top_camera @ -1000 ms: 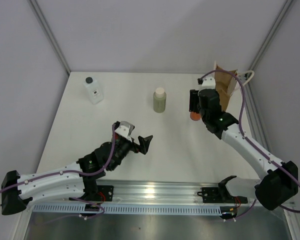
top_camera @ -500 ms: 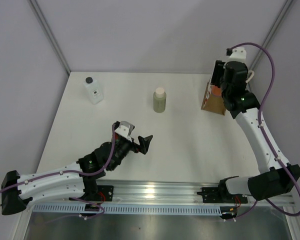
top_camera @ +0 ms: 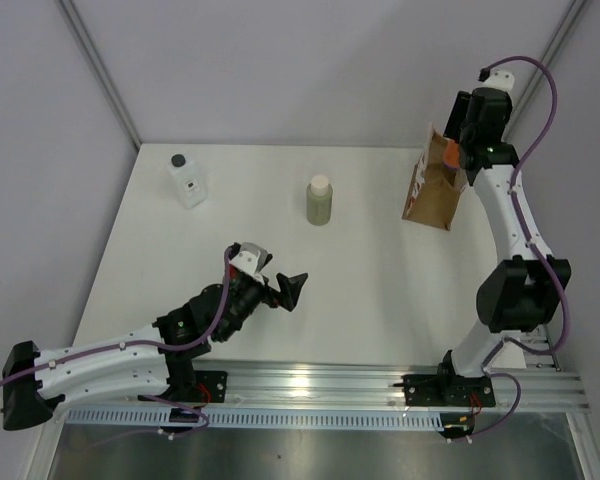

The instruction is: Place the personal care products into the canvas bag

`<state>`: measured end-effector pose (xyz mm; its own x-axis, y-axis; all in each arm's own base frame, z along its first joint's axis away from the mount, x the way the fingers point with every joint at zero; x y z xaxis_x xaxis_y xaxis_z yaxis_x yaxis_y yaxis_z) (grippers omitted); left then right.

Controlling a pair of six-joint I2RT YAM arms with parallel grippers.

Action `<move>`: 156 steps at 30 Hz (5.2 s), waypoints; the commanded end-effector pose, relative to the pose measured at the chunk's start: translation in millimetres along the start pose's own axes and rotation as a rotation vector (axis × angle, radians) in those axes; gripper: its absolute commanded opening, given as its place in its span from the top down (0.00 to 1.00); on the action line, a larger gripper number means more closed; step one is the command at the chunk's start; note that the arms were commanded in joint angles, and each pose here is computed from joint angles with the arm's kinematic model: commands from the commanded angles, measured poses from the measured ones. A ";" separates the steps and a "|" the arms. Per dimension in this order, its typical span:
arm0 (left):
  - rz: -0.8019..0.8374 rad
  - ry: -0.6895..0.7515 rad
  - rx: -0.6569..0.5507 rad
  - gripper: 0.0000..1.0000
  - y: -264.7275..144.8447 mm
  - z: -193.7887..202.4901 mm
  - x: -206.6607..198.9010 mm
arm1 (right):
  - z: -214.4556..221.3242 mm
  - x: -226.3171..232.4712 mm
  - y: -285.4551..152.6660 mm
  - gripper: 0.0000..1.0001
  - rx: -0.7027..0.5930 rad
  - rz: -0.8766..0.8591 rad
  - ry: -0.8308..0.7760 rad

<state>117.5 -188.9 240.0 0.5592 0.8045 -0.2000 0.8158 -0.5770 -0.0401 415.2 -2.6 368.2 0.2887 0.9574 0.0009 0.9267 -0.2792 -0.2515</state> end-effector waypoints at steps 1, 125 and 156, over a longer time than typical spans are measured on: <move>0.038 -0.049 -0.023 0.01 -1.4 -9.7 -6.1 | -42.0 6.7 24.2 1.00 -0.175 -0.053 0.073; -0.018 -0.001 -0.008 0.01 5.9 -6.4 -4.7 | 212.1 274.7 -6.6 0.01 0.133 -0.658 -0.274; -0.018 0.001 0.000 0.01 6.9 -5.4 -5.0 | 178.3 227.0 -28.5 1.00 0.130 -0.593 -0.169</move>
<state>120.1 -193.7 226.5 0.5399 0.8234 -0.1748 0.8217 -0.5606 -0.1024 411.4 252.7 145.5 -0.3807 0.9247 0.0016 0.8125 0.3354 -0.4767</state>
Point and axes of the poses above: each gripper's point midway between its finger pads, its own y axis out along the fingers, its own x axis along the line the jaws close on, z = x × y, the point moved 10 cm from there along -y, back along the fingers, and after that the axes turned 1 degree about -y, right-handed, at the moved point
